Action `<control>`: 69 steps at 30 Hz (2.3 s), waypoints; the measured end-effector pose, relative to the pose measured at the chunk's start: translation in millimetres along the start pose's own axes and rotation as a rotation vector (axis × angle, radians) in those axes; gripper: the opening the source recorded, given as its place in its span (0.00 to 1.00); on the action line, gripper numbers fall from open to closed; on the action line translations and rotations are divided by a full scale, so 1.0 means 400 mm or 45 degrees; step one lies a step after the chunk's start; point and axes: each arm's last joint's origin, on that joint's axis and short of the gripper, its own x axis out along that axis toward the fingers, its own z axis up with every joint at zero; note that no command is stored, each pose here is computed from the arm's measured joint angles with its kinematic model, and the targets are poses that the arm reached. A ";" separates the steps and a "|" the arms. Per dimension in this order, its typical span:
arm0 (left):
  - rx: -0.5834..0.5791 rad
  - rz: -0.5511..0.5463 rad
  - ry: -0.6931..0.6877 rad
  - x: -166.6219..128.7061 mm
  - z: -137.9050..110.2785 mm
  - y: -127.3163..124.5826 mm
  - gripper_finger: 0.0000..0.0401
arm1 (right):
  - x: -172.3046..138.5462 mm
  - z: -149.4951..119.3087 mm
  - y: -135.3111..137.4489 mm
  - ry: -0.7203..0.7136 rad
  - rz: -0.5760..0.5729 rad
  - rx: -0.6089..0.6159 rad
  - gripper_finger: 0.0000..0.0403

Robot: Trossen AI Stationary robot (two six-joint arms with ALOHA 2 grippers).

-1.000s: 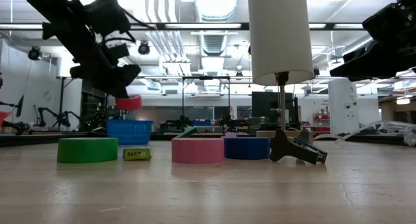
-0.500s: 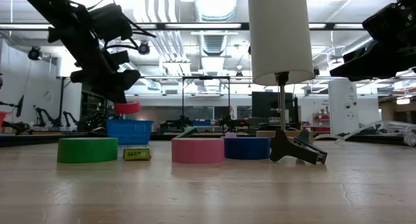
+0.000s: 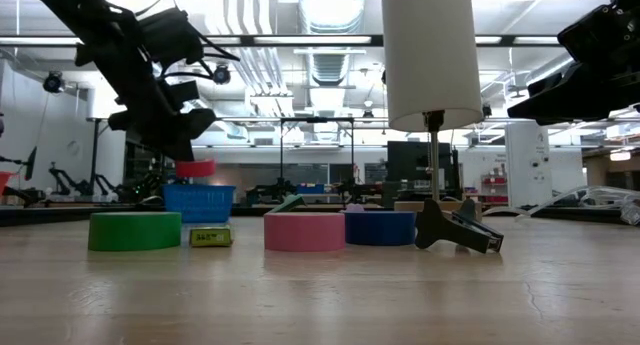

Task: Pick and place Stapler, Stapler remover, tape
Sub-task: Put the red tape into the blue basket, then put the green tape into the blue basket

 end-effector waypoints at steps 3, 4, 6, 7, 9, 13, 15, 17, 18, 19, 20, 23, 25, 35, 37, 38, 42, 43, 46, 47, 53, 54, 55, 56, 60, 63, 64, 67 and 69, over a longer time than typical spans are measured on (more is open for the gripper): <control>-0.009 -0.014 0.020 0.003 0.001 0.003 0.13 | 0.000 0.000 0.000 0.000 0.000 0.000 0.02; -0.010 -0.015 0.025 0.004 0.001 0.004 0.13 | 0.000 0.000 0.000 0.000 0.000 0.000 0.02; -0.010 -0.012 0.032 0.005 0.001 0.006 0.13 | 0.000 0.000 0.000 0.000 0.000 0.000 0.02; -0.008 -0.010 0.036 0.005 0.000 0.007 0.13 | 0.000 0.000 0.000 0.000 0.000 0.000 0.02; -0.007 -0.006 0.040 0.006 0.000 0.009 0.13 | 0.000 0.000 0.000 0.000 0.000 0.000 0.02; -0.009 0.010 0.057 0.010 0.000 0.015 0.13 | 0.000 0.000 0.000 0.000 0.000 0.000 0.02; 0.002 0.025 0.059 0.014 0.003 0.021 0.13 | 0.000 0.000 0.000 0.000 0.000 0.000 0.02; -0.016 0.050 0.062 0.021 0.008 0.032 0.13 | 0.000 0.000 0.000 -0.001 0.000 0.000 0.02; -0.030 0.059 0.066 0.025 0.010 0.038 0.13 | 0.000 0.000 0.000 -0.001 0.000 0.000 0.02; -0.041 0.066 0.073 0.029 0.013 0.044 0.13 | 0.000 0.000 0.000 0.000 0.000 0.000 0.02; -0.050 0.068 0.083 0.033 0.015 0.050 0.13 | 0.000 0.000 0.000 -0.001 0.000 0.000 0.02; -0.052 0.087 0.117 0.051 0.018 0.063 0.13 | 0.000 0.000 0.000 -0.001 0.000 0.000 0.02; -0.057 0.115 0.137 0.065 0.017 0.069 0.13 | 0.000 0.000 0.000 -0.001 0.000 0.000 0.02; -0.017 0.103 0.221 0.138 -0.001 0.051 0.13 | 0.000 0.000 0.000 0.000 0.000 0.000 0.02; -0.009 0.104 0.225 0.146 -0.003 0.048 0.13 | 0.000 0.000 0.000 0.000 0.000 0.000 0.02; -0.008 0.101 0.227 0.147 -0.004 0.047 0.13 | 0.000 0.000 0.000 0.000 0.000 0.000 0.02; -0.006 0.102 0.230 0.148 -0.005 0.047 0.16 | 0.000 0.000 0.000 0.000 0.000 0.000 0.02; -0.005 0.099 0.227 0.147 -0.004 0.047 0.18 | 0.000 0.000 0.000 0.000 0.000 0.000 0.02; -0.007 0.085 0.217 0.141 0.000 0.048 0.26 | 0.000 0.000 0.000 0.000 0.000 0.000 0.02; -0.010 0.081 0.214 0.140 0.001 0.048 0.29 | 0.000 0.000 0.000 0.000 0.000 0.000 0.02; -0.024 0.034 0.171 0.118 0.013 0.046 0.42 | 0.000 0.000 0.000 0.000 0.000 0.000 0.02; -0.027 0.023 0.155 0.111 0.017 0.046 0.43 | 0.000 0.000 0.000 0.000 0.000 0.000 0.02; -0.033 0.010 0.135 0.104 0.022 0.045 0.44 | 0.000 0.000 0.000 0.000 0.000 0.000 0.02; -0.039 -0.003 0.116 0.096 0.026 0.045 0.44 | 0.000 0.000 0.000 0.000 0.000 0.000 0.02; -0.051 -0.080 0.038 0.054 0.040 0.039 0.44 | 0.000 0.000 0.000 0.000 0.000 0.000 0.02; -0.033 -0.178 -0.014 0.015 0.043 0.023 0.45 | 0.000 0.000 0.000 -0.001 0.000 0.000 0.02; -0.022 -0.217 -0.029 0.000 0.042 0.015 0.45 | 0.000 0.000 0.000 0.000 0.000 0.000 0.02; 0.011 -0.346 -0.059 -0.044 0.030 -0.016 0.45 | 0.000 0.000 0.000 0.000 0.000 0.000 0.02; 0.035 -0.435 -0.068 -0.073 0.017 -0.040 0.45 | 0.000 0.000 0.000 0.000 0.000 0.000 0.02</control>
